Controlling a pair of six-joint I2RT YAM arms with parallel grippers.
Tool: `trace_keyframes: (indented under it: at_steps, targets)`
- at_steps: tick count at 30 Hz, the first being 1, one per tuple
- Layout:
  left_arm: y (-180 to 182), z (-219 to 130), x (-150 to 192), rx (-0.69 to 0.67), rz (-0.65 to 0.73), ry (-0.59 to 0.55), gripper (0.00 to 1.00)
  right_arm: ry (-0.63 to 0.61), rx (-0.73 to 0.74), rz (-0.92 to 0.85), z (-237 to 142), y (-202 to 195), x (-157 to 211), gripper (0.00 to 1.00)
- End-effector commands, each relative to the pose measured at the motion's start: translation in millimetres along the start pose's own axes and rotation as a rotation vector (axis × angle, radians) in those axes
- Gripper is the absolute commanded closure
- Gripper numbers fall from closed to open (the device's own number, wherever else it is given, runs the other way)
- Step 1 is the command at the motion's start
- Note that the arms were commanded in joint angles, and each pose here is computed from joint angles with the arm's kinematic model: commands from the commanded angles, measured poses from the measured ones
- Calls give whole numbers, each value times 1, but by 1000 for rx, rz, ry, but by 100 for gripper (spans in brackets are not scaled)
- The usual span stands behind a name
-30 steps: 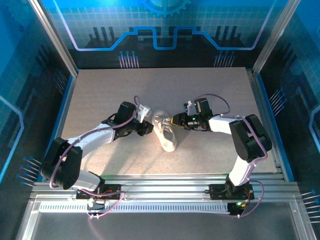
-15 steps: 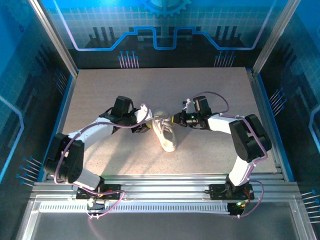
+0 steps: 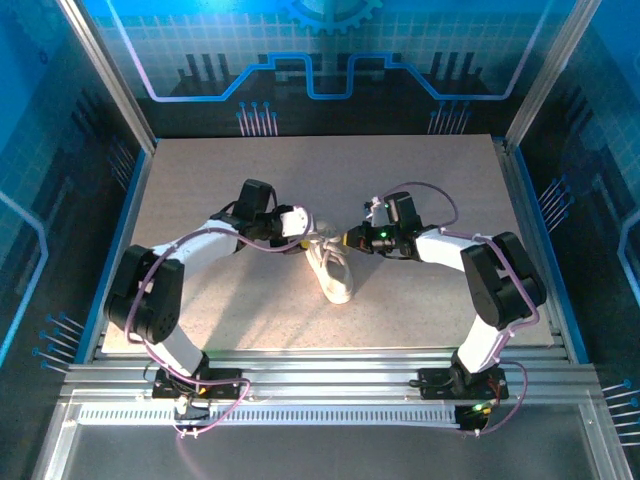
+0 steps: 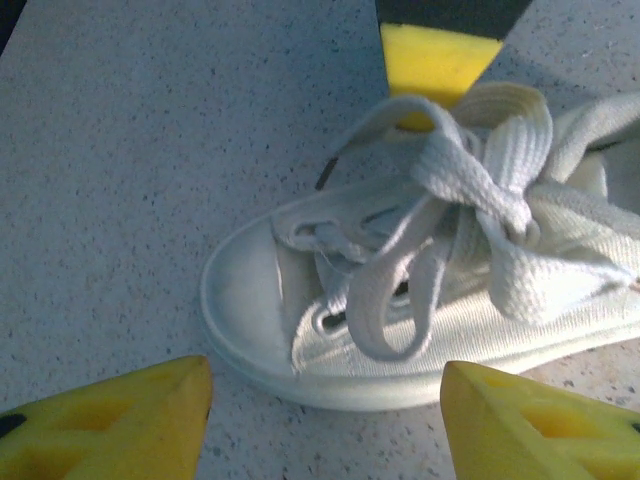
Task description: Tie the shoes
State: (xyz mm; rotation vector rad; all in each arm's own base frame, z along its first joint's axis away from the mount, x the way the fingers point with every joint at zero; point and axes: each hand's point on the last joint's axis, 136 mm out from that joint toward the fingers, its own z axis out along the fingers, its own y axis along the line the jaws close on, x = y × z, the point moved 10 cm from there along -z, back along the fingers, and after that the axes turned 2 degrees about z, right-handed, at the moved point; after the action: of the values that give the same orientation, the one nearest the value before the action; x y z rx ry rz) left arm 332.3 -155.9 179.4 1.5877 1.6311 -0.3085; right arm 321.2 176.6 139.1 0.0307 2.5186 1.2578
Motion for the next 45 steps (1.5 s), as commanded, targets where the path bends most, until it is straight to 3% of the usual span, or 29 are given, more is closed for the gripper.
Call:
trace_keyframes:
  at_steps: [1, 9, 12, 15, 18, 19, 30, 39, 40, 45]
  targets:
    - [-5, 8, -8, 84, 39, -37, 37, -19, -7, -50, -5, 17, -4, 97]
    - [-13, 13, -8, 138, 53, -14, 39, -33, -1, -64, -11, 21, -4, 98]
    - [-14, 17, -12, 158, 58, -12, 46, -43, 2, -67, -13, 22, -5, 98]
    - [-13, 19, -14, 174, 54, -1, 67, -57, 4, -73, -15, 24, -5, 99]
    - [-12, 18, -13, 181, 33, 26, 97, -70, 8, -74, -17, 23, -4, 99]
    - [-13, 17, -13, 184, 26, 33, 100, -72, 10, -75, -17, 23, -3, 99]
    - [-31, 12, 5, 203, -65, 106, 100, -82, 54, -72, -22, 13, 9, 100]
    - [-33, 12, 5, 181, -97, 84, 100, -94, 55, -77, -27, 12, 11, 100]
    - [-33, 12, 4, 179, -95, 81, 100, -93, 52, -74, -27, 13, 11, 99]
    - [-32, 13, 0, 165, -76, 73, 100, -90, 36, -63, -27, 15, 8, 64]
